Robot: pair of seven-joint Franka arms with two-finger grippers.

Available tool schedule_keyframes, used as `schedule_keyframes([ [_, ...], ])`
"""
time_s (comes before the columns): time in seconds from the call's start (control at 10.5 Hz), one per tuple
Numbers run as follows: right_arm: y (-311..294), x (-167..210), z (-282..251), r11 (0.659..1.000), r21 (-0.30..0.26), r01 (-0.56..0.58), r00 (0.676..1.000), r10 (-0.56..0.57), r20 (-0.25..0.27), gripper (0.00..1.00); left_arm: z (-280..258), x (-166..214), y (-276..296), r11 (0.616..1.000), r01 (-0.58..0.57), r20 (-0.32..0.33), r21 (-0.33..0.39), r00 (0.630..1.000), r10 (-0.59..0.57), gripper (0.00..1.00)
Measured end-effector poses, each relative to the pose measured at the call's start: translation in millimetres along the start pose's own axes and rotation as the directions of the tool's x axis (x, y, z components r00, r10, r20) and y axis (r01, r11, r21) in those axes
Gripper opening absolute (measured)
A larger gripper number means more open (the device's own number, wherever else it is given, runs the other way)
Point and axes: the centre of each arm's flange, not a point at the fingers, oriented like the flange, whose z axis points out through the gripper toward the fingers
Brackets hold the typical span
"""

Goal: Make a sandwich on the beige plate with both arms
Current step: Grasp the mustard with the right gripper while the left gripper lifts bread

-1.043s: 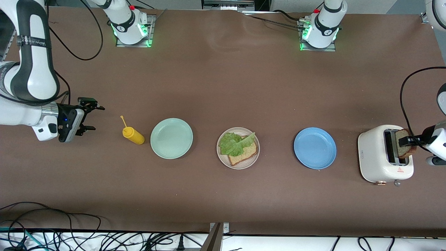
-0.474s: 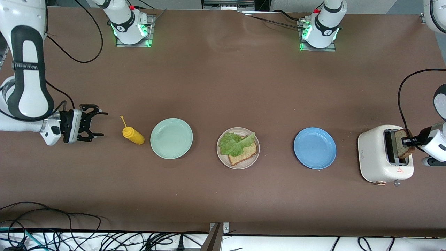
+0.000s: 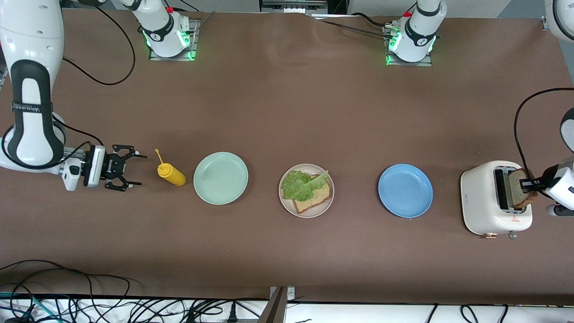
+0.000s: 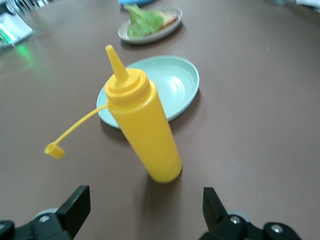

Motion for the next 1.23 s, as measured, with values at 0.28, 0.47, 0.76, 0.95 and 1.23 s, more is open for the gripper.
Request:
schedule_keyframes([
  [0.28, 9.8, -25.8, 28.1, 1.0, 0.015, 0.026, 0.994, -0.024, -0.109, 1.0, -32.4, 6.9, -4.1, 1.0, 0.005, -0.04, 0.009, 0.999, -0.005, 0.1],
  [0.47, 13.2, -24.6, 36.0, 0.999, 0.004, 0.035, 0.988, -0.034, -0.148, 1.0, -54.4, 9.8, -3.6, 1.0, 0.004, -0.056, 0.012, 0.998, -0.004, 0.1],
  [0.76, 14.9, -12.5, 56.4, 0.999, 0.006, 0.051, 0.978, -0.048, -0.203, 1.0, -69.9, 11.0, 11.2, 1.0, -0.016, -0.041, 0.006, 0.999, 0.017, 0.1],
  [0.95, 14.9, -11.9, 74.4, 0.998, 0.009, 0.063, 0.97, -0.059, -0.237, 1.0, -74.7, 10.6, 27.8, 0.999, -0.037, -0.016, -0.006, 0.999, 0.037, 0.1],
  [1.23, 14.0, -7.0, 90.7, 0.997, 0.02, 0.072, 0.962, -0.064, -0.265, 0.86, -73.8, 8.3, 61.2, 0.988, -0.038, 0.02, -0.152, 0.999, 0.041, 0.1],
])
